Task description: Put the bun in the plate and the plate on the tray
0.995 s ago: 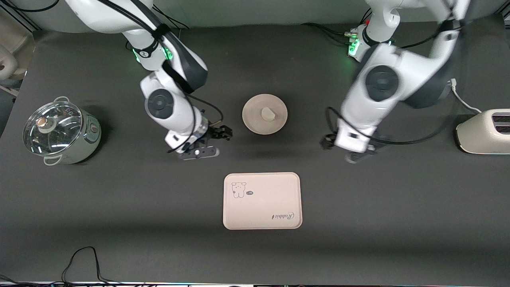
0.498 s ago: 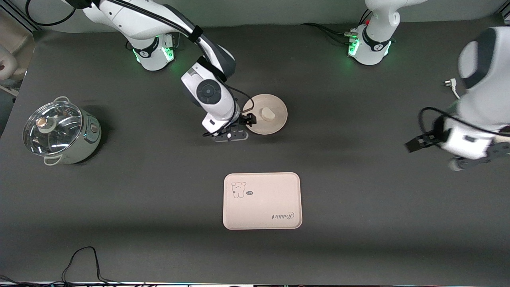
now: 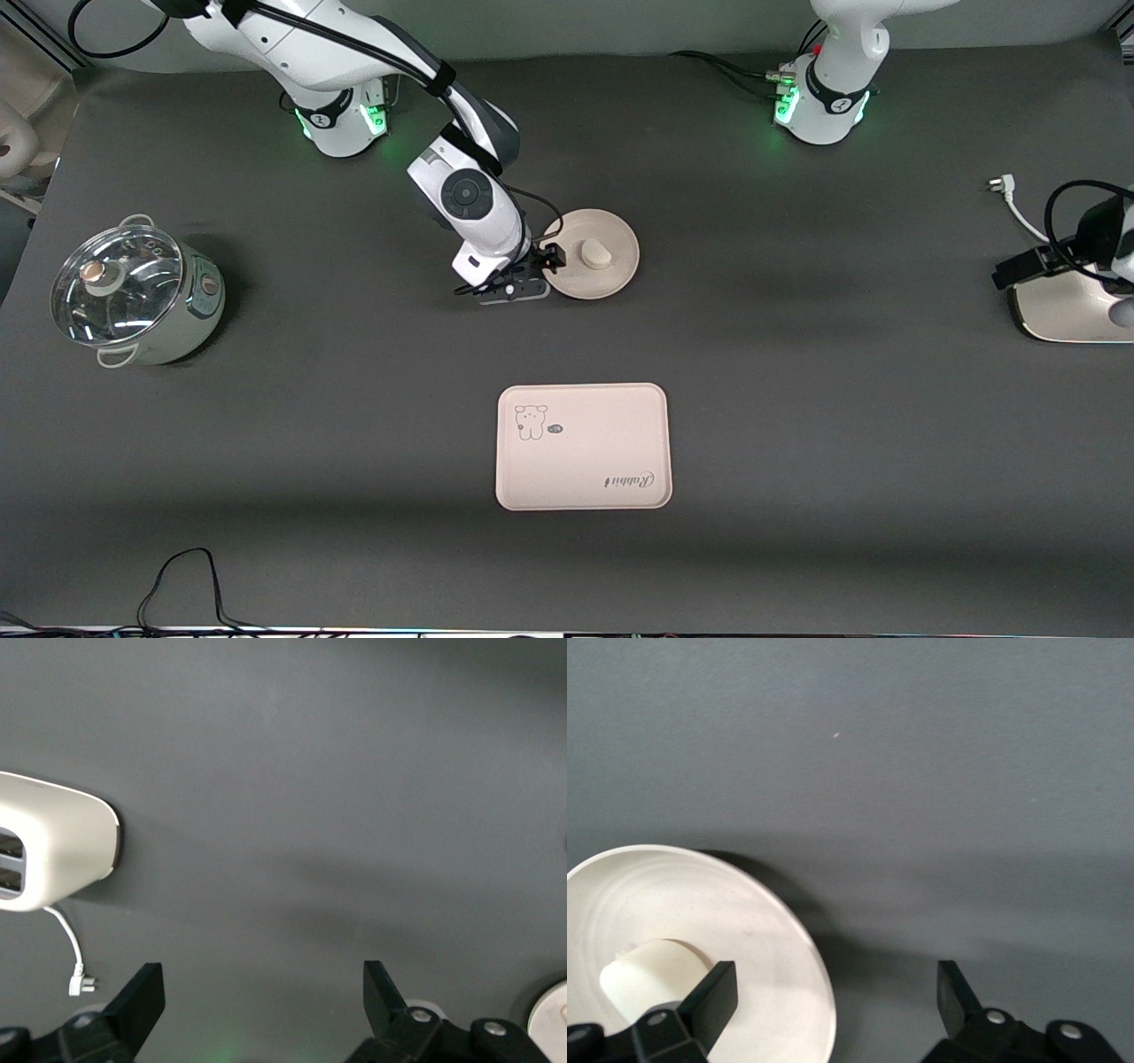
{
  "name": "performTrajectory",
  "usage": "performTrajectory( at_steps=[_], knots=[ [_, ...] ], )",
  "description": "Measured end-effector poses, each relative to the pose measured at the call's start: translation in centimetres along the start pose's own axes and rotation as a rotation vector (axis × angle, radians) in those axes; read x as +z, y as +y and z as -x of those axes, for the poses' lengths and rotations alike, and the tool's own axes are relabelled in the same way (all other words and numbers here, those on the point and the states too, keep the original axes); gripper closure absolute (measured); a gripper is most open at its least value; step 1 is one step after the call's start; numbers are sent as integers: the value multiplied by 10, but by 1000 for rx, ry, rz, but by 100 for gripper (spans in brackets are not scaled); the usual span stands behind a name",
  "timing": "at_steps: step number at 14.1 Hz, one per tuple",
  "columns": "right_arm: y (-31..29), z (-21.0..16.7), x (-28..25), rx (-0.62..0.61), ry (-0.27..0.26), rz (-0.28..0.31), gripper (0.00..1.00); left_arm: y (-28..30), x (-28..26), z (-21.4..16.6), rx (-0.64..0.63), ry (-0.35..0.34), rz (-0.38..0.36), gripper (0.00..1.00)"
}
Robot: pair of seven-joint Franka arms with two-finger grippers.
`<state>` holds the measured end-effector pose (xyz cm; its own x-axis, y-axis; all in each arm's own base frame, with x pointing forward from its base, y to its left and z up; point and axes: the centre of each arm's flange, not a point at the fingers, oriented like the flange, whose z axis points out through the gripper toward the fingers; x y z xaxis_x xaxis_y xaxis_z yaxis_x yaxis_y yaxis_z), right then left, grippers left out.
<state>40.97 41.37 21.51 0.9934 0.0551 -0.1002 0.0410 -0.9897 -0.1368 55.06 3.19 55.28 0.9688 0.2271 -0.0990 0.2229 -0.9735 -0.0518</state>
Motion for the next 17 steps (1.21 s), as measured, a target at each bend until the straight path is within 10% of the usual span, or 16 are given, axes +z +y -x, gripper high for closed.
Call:
performTrajectory(
  at_steps=[11,17],
  knots=[
    [-1,35,35,-36,23,-33,17,9,-38,24,58,95,-27,0],
    [-9,44,41,-39,17,-32,81,4,-39,10,54,105,-65,0]
  ],
)
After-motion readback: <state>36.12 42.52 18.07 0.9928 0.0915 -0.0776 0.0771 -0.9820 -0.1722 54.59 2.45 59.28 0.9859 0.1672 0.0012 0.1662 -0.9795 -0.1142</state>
